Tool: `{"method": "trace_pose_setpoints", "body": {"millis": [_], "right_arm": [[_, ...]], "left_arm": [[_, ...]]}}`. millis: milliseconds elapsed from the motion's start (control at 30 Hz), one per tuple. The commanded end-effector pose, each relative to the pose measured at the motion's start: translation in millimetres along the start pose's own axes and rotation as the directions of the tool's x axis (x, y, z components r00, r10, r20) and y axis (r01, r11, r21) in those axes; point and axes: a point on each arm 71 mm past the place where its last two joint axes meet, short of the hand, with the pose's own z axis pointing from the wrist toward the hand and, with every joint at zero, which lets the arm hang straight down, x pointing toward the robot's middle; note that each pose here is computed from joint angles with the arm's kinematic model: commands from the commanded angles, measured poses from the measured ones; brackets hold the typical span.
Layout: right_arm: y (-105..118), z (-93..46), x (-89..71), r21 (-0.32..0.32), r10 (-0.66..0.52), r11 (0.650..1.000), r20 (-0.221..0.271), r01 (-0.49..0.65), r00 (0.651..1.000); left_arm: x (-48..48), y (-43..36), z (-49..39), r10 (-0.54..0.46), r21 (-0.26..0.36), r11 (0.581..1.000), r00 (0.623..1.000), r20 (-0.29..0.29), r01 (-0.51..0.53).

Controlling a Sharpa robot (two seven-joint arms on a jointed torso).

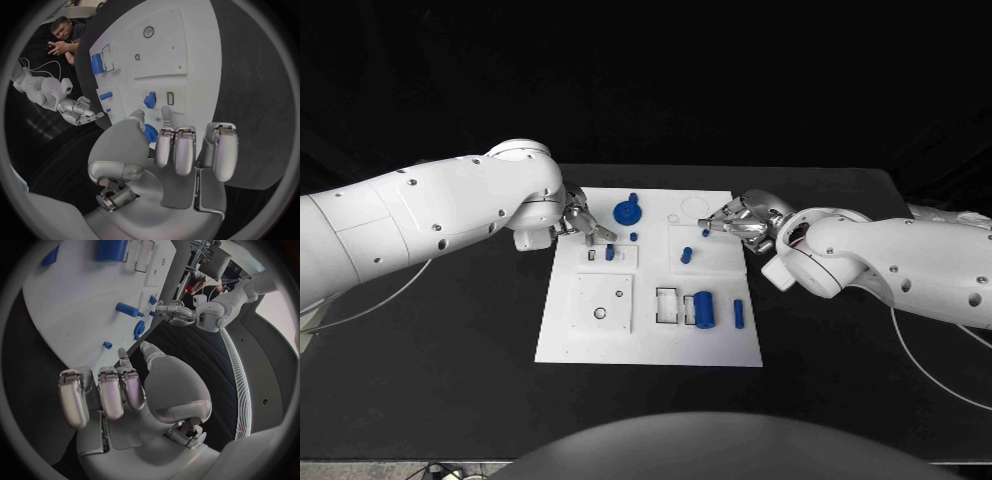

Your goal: Assemble the parts on the task board

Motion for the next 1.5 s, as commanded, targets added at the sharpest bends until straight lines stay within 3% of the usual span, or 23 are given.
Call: {"method": "trace_pose_setpoints", "body": {"millis": [33, 433, 1500], "right_arm": [[0.1, 0.0, 0.7, -0.006, -0.008, 1.000, -0.002, 0.008, 1.000], [0.3, 0.0, 1.3, -0.007, -0.008, 1.000, -0.003, 0.008, 1.000], [0.2, -0.2, 1.7, -0.007, -0.008, 1.000, -0.004, 0.008, 1.000]], "left_arm": [[0.1, 0.0, 0.3, -0.010, 0.009, 1.000, 1.000, -0.003, 0.010], [2.4, 5.2, 2.2, 0.006, -0.014, 1.000, 1.000, -0.025, -0.006], [4.4, 1.5, 3.5, 0.018, -0.007, 1.000, 0.999, -0.050, -0.018]]}}
